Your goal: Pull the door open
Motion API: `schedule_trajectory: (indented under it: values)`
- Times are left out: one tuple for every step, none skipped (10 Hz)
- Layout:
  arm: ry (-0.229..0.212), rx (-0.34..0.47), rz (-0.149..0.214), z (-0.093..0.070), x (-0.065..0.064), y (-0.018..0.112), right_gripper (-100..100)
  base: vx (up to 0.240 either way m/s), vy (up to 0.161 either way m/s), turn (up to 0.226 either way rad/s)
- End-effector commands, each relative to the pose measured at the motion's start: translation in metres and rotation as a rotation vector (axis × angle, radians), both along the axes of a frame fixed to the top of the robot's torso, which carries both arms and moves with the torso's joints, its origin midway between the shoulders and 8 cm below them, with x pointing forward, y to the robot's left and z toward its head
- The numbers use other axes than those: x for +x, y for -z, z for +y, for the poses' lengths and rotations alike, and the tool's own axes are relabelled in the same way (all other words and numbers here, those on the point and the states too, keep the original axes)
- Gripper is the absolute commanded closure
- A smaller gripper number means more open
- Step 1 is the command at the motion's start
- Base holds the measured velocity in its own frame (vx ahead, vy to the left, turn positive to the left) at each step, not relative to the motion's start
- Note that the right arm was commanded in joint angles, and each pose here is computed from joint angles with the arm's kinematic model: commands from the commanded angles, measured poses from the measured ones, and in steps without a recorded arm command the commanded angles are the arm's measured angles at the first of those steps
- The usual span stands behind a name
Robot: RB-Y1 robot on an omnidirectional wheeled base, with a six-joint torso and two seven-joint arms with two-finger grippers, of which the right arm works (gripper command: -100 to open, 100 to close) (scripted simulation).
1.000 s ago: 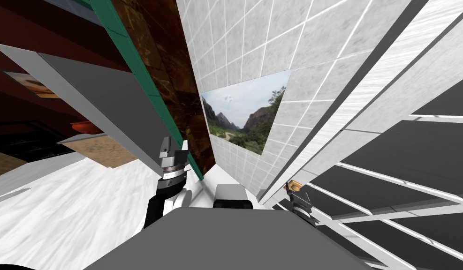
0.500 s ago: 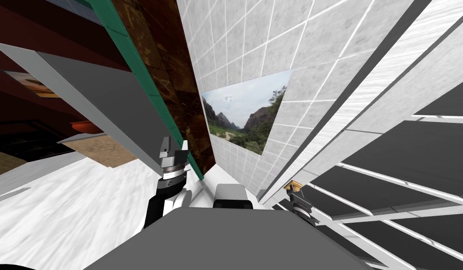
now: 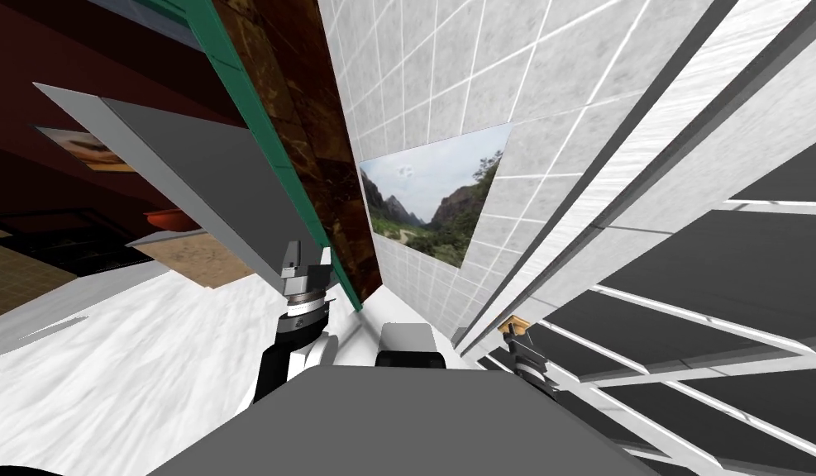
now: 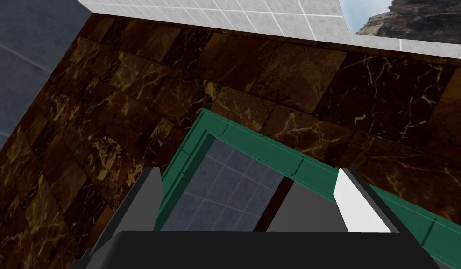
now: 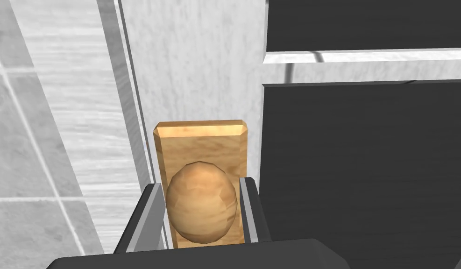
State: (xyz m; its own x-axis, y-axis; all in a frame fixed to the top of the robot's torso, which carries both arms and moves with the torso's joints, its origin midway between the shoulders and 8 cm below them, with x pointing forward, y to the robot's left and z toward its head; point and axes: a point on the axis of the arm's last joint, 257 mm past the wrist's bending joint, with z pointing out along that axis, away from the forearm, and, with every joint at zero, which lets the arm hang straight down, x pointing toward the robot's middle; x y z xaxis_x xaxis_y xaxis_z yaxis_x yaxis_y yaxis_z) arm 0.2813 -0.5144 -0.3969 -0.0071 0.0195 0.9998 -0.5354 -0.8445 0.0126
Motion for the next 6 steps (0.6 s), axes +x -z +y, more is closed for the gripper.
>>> schedule_trajectory:
  values:
    - [-0.038, 0.009, 0.009, 0.011, 0.0, 0.003, 100, -0.225, 0.024, 0.062]
    - [-0.057, 0.011, 0.008, 0.016, 0.001, 0.003, 100, -0.251, 0.024, 0.084]
    - [-0.085, 0.013, 0.008, 0.023, 0.003, 0.003, 100, -0.268, 0.027, 0.073]
    - [-0.102, 0.015, 0.008, 0.027, 0.004, 0.003, 100, -0.23, 0.016, 0.065]
    - [-0.121, 0.017, 0.008, 0.032, 0.005, 0.003, 100, -0.218, 0.012, 0.05]
    - [-0.11, 0.015, 0.01, 0.029, 0.004, 0.003, 100, -0.101, 0.012, 0.023]
